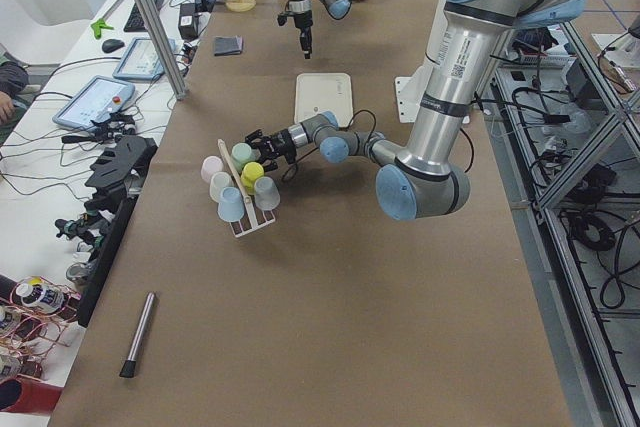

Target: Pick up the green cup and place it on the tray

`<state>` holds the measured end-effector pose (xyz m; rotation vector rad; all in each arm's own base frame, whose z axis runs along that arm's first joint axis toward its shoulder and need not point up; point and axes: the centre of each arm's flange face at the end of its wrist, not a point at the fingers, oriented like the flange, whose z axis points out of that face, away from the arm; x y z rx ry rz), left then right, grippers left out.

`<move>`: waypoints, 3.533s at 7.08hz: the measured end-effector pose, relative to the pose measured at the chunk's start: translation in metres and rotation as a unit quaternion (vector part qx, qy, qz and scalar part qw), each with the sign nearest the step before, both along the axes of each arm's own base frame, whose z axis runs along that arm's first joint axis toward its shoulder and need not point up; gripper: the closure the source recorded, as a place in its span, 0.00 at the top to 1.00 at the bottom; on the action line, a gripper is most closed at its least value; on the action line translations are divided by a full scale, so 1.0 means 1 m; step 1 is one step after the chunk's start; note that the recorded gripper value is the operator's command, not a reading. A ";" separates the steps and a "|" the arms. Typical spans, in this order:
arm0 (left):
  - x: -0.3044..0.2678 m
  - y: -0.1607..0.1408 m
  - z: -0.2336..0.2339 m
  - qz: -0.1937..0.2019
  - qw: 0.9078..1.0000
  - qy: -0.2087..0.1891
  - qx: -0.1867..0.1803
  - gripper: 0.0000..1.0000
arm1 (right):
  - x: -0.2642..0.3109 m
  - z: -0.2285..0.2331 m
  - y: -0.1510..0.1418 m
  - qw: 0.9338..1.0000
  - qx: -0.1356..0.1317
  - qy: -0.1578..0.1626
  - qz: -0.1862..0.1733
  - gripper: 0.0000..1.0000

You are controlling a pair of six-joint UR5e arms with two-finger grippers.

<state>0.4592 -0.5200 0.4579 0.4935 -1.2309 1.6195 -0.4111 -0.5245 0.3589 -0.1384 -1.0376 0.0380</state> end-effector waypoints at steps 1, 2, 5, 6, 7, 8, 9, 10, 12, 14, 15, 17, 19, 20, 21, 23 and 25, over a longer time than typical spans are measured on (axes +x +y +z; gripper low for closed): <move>-0.005 0.001 -0.005 0.004 1.000 -0.014 0.003 0.51 | 0.052 0.013 -0.009 1.000 0.006 0.022 0.011 0.78; -0.010 0.002 -0.008 0.010 0.999 -0.030 0.007 0.50 | 0.116 0.039 -0.017 0.998 0.025 0.051 0.012 0.78; -0.029 0.011 -0.010 0.033 0.996 -0.075 0.022 0.51 | 0.334 0.153 -0.001 0.989 0.075 0.123 -0.013 1.00; -0.038 0.016 -0.012 0.039 0.995 -0.085 0.024 0.51 | 0.390 0.169 0.009 0.987 0.079 0.140 -0.021 1.00; -0.046 0.020 -0.016 0.044 0.994 -0.093 0.025 0.51 | 0.437 0.183 0.026 0.983 0.080 0.160 -0.031 1.00; -0.051 0.023 -0.021 0.047 0.994 -0.096 0.027 0.51 | 0.465 0.203 0.052 0.982 0.074 0.169 -0.039 1.00; -0.055 0.025 -0.030 0.049 0.994 -0.096 0.030 0.51 | 0.481 0.219 0.072 0.981 0.070 0.174 -0.046 1.00; -0.060 0.029 -0.047 0.053 0.994 -0.092 0.037 0.52 | 0.487 0.225 0.079 0.980 0.070 0.181 -0.050 1.00; -0.079 0.041 -0.083 0.058 0.994 -0.068 0.057 0.52 | 0.492 0.224 0.081 0.976 0.075 0.200 -0.054 1.00; -0.089 0.053 -0.104 0.060 0.994 -0.009 0.095 0.51 | 0.492 0.222 0.082 0.975 0.078 0.202 -0.055 1.00; -0.090 0.057 -0.113 0.070 0.991 0.032 0.112 0.47 | 0.492 0.218 0.083 0.975 0.082 0.199 -0.054 1.00; -0.091 0.066 -0.131 0.116 0.977 0.116 0.134 0.26 | 0.491 0.211 0.084 0.975 0.089 0.198 -0.052 1.00; -0.086 0.079 -0.148 0.212 0.940 0.216 0.155 0.19 | 0.491 0.208 0.086 0.974 0.092 0.198 -0.051 1.00; -0.082 0.084 -0.157 0.246 0.919 0.259 0.166 0.08 | 0.491 0.206 0.088 0.974 0.094 0.198 -0.051 1.00; -0.077 0.089 -0.168 0.272 0.895 0.311 0.172 0.03 | 0.491 0.204 0.088 0.974 0.095 0.198 -0.051 1.00; -0.066 0.099 -0.186 0.313 0.830 0.436 0.154 0.00 | 0.491 0.203 0.089 0.974 0.096 0.197 -0.050 1.00; -0.056 0.107 -0.199 0.322 0.750 0.569 0.098 0.00 | 0.491 0.205 0.089 0.975 0.093 0.197 -0.049 1.00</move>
